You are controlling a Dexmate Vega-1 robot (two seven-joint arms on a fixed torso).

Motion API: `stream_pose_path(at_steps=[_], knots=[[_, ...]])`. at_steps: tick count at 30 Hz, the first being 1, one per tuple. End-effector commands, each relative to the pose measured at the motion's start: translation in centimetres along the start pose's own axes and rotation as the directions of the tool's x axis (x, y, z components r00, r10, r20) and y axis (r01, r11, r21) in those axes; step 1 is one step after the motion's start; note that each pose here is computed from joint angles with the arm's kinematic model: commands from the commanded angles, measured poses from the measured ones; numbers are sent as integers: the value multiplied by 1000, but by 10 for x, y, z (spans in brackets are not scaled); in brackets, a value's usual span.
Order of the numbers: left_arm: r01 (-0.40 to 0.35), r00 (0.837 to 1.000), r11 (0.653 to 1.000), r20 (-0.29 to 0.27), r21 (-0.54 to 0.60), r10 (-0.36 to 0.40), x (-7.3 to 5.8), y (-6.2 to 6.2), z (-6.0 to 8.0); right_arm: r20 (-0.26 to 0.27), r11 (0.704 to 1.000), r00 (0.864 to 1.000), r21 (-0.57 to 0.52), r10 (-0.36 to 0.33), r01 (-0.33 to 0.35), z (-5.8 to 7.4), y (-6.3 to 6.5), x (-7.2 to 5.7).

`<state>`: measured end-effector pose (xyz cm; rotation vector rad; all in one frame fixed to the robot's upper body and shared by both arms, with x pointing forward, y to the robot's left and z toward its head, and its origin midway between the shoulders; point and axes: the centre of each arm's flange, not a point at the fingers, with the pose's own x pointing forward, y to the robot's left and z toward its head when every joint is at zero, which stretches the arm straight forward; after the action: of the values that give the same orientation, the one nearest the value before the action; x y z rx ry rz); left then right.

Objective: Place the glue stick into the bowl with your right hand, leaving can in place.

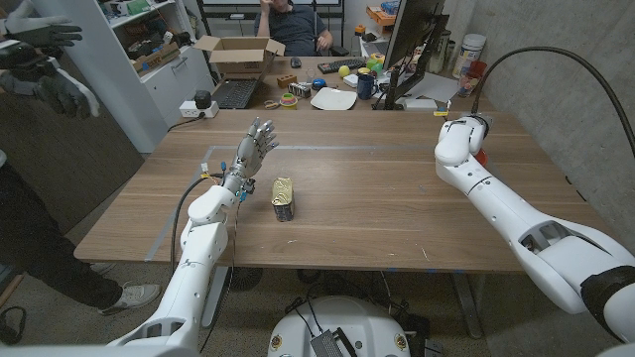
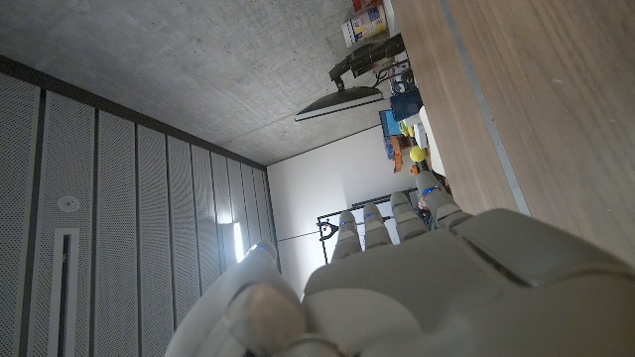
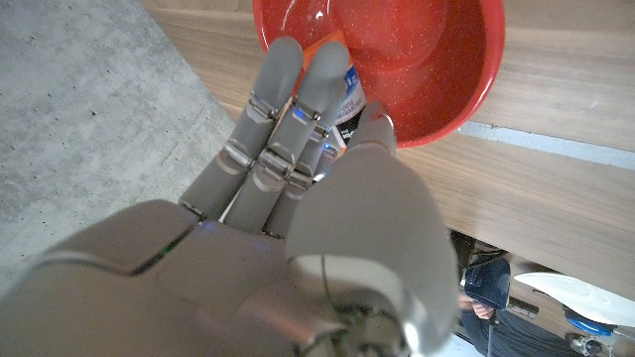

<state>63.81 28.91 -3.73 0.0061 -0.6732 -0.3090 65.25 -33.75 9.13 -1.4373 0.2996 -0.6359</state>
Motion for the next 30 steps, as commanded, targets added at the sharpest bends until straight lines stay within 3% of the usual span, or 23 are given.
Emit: stream_pose_path(at_steps=[1, 16, 30], knots=[[-4, 1000, 1000, -4, 6, 4, -2, -1, 1, -33, 998, 998, -3, 57, -57, -6, 13, 8], [-2, 1000, 1000, -5, 9, 2, -5, -6, 2, -30, 995, 995, 7, 96, -96, -14, 29, 8], [-6, 1000, 1000, -3, 7, 6, -10, -5, 3, 8, 995, 995, -22, 100, -100, -3, 37, 3]])
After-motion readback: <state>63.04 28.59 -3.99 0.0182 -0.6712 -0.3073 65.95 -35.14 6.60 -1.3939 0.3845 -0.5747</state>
